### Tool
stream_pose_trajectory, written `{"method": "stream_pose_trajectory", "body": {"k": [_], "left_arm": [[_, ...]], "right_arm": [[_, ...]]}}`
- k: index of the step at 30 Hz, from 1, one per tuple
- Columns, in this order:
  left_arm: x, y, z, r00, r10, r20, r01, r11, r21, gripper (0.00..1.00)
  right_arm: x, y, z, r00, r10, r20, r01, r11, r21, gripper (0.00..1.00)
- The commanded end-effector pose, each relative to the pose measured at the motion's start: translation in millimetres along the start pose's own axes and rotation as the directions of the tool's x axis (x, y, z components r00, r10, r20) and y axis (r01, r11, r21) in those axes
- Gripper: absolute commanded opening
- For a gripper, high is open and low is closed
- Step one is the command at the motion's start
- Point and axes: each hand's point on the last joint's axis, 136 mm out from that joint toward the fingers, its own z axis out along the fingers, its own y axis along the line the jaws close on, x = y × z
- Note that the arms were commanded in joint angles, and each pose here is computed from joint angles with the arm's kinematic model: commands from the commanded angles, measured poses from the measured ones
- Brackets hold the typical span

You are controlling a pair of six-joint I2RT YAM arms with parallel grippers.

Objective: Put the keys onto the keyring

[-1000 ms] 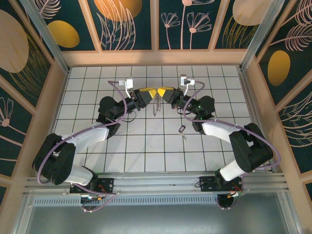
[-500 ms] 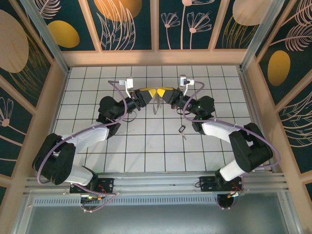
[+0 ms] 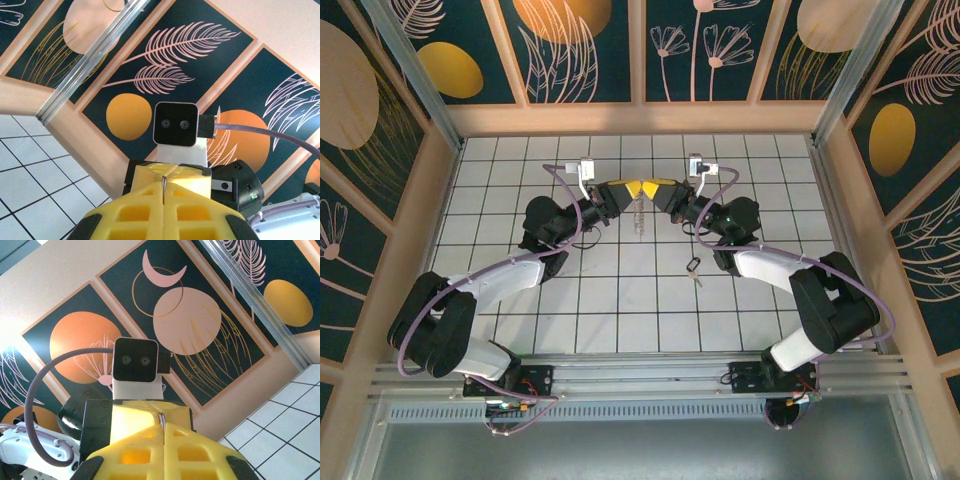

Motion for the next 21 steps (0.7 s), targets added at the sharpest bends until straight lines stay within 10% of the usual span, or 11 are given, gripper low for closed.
{"method": "stream_pose_trajectory", "body": {"k": [1, 8, 21], "left_arm": [[-6.8, -16.3, 7.9, 0.999, 0.049, 0.006, -0.050, 0.998, 0.047, 0.00], [-3.7, -11.4, 11.6, 0.988, 0.141, -0.056, -0.141, 0.990, -0.006, 0.00], [12.9, -13.3, 33.4, 0.900, 0.319, -0.298, -0.313, 0.947, 0.070, 0.00]], "right_arm": [[-4.6, 11.5, 6.6, 0.999, -0.051, -0.018, 0.050, 0.998, -0.046, 0.00], [-29.6, -0.3, -19.8, 0.996, -0.084, -0.013, 0.085, 0.994, 0.076, 0.49], [-30.1, -9.5, -60.7, 0.990, -0.124, -0.066, 0.134, 0.975, 0.178, 0.55]]}}
